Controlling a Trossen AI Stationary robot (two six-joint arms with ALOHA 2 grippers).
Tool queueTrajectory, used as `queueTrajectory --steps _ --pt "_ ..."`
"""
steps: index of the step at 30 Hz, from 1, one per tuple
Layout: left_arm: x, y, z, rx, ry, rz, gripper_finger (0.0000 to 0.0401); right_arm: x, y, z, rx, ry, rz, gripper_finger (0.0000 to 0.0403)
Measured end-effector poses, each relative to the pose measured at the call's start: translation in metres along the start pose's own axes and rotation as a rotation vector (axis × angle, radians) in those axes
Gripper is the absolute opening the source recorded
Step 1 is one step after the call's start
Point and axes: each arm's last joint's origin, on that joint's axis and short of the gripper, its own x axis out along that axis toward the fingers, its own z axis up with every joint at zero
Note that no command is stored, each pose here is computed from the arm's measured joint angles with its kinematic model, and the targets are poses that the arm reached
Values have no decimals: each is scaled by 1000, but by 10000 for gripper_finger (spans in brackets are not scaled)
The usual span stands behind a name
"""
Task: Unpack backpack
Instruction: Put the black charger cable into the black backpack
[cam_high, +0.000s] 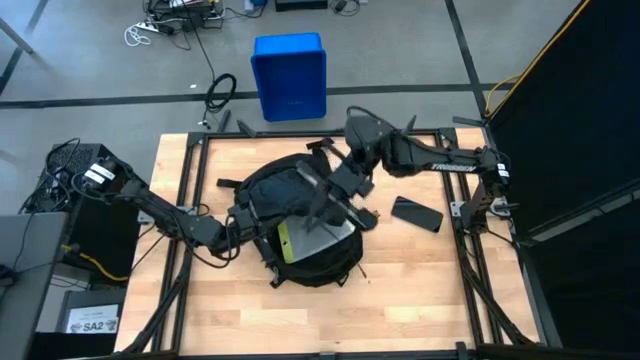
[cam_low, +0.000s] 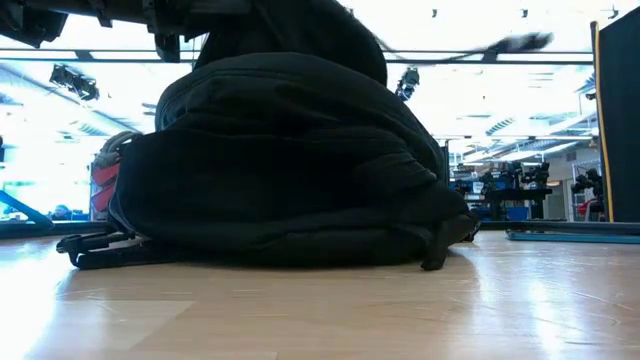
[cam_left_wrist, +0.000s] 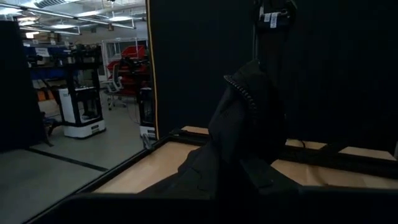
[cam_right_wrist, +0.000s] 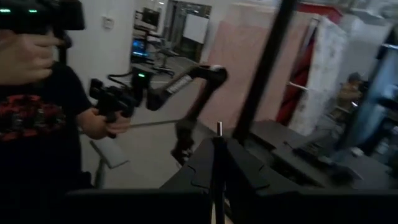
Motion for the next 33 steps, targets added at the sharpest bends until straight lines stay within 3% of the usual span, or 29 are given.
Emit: queueTrajectory --steps 4,7,12,20,25,30,33 --pt "1 -1 2 -5 -6 1 0 -22 -22 -11 27 10 -55 0" --pt "3 -1 5 -6 -11 8 0 -30 -40 -26 98 -7 -36 0" --pt "5 -3 11 1 -23 13 0 -13 -47 -63 217 -1 129 0" --pt "5 -3 9 15 -8 7 0 38 -19 -148 344 144 380 0" --pt "4 -4 -2 58 62 0 0 53 -10 -188 418 221 423 0" --pt "3 -4 -15 52 154 8 0 53 -4 -203 490 332 389 0" --pt "4 -5 -7 -10 133 -3 0 47 8 -206 610 420 404 0"
